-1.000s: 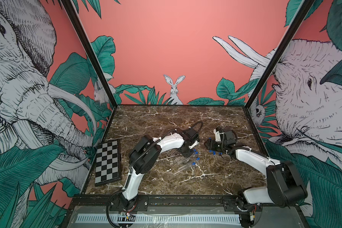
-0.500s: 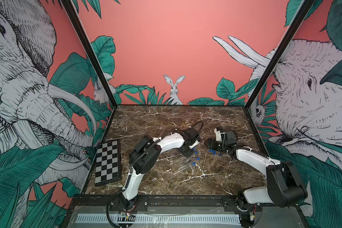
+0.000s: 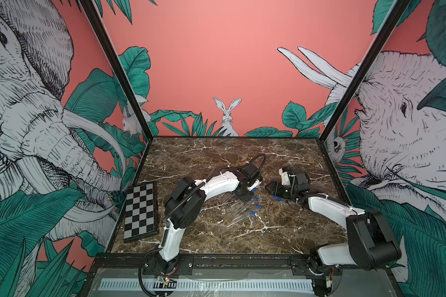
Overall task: Remove stoppers from test tubes
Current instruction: Pick up the test tube at the center of the board, then open the stopper on the test tube.
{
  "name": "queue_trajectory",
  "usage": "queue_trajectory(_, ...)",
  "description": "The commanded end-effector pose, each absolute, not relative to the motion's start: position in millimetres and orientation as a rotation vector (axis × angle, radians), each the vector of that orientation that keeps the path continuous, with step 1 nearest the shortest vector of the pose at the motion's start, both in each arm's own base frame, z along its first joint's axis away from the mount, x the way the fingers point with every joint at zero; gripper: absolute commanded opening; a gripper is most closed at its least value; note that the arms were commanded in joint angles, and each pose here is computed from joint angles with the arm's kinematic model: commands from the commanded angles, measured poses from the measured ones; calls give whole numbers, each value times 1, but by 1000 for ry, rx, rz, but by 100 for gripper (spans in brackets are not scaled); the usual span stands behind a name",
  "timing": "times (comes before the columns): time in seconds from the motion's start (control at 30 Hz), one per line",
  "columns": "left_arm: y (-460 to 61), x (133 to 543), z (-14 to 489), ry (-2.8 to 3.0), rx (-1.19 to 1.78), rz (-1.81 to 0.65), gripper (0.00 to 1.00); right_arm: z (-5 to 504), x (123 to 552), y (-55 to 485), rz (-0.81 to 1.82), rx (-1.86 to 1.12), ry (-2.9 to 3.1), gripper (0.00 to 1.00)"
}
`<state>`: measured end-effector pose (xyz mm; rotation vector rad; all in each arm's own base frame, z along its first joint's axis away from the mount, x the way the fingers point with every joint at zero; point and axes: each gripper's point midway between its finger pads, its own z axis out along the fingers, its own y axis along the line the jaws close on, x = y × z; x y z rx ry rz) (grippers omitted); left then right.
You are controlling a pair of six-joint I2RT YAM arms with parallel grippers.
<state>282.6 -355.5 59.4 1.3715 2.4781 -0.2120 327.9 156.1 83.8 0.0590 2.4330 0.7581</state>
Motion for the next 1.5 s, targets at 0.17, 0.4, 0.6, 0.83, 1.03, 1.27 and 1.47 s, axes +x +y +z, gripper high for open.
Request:
queue_trajectory(0.17, -349, 286, 113, 2384, 1278, -353, 8, 116, 331, 176, 938, -15, 2277, 68)
queue_trajectory(0.4, -353, 284, 123, 2343, 1246, -433, 8, 126, 337, 189, 1069, 3, 2193, 65)
queue_trajectory(0.6, -353, 287, 130, 2332, 1232, -449, 9, 134, 345, 201, 1148, 12, 2139, 63)
queue_trajectory(0.83, -360, 285, 136, 2307, 1219, -512, 8, 138, 347, 218, 1219, -12, 2106, 59)
queue_trajectory(1.03, -362, 284, 138, 2301, 1217, -525, 8, 140, 350, 226, 1281, -9, 2068, 56)
queue_trajectory(1.27, -364, 286, 139, 2299, 1208, -534, 9, 141, 350, 232, 1304, -16, 2068, 49)
queue_trajectory(1.47, -365, 288, 136, 2307, 1188, -529, 8, 144, 348, 234, 1328, -6, 2056, 43)
